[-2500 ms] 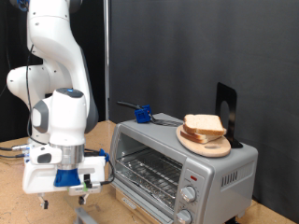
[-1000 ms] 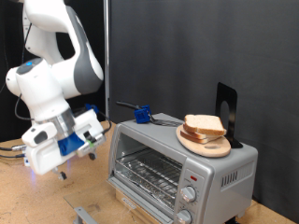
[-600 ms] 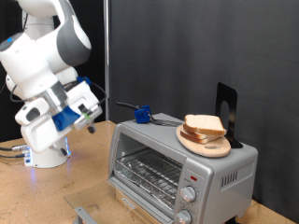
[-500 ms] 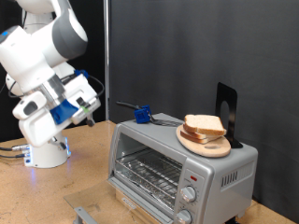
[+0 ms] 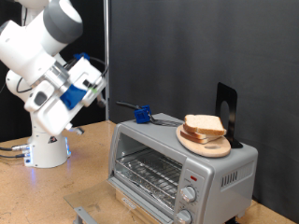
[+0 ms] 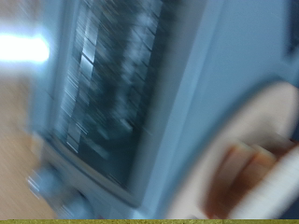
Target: Make a piece of toast with the oven
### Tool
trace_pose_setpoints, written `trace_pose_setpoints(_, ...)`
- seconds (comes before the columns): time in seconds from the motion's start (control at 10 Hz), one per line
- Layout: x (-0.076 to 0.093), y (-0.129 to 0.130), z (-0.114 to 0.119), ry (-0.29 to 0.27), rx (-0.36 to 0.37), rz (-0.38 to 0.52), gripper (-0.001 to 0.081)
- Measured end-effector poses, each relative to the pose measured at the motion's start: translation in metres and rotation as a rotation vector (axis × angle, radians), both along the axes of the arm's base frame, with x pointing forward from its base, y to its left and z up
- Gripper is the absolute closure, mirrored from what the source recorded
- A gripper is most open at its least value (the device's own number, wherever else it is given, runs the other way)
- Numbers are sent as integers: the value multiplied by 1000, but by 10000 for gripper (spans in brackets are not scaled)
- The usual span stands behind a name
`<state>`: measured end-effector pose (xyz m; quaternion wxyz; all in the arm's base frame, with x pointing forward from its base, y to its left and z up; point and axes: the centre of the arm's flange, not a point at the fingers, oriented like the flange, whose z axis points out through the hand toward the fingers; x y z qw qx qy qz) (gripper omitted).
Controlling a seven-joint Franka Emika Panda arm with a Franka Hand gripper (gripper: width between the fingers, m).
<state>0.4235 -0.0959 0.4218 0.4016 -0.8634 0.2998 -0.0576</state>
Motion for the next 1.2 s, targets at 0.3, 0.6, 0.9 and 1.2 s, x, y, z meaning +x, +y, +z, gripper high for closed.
trace_pose_setpoints(0.3, -1, 33, 41, -186, -35, 102, 6)
trace_pose_setpoints(0.6, -10, 77, 71, -222, -280, 323, 6)
trace_pose_setpoints(0.9, -15, 83, 74, -170, -324, 361, 6)
trace_pose_setpoints(1.2, -27, 108, 83, -36, -403, 438, 6)
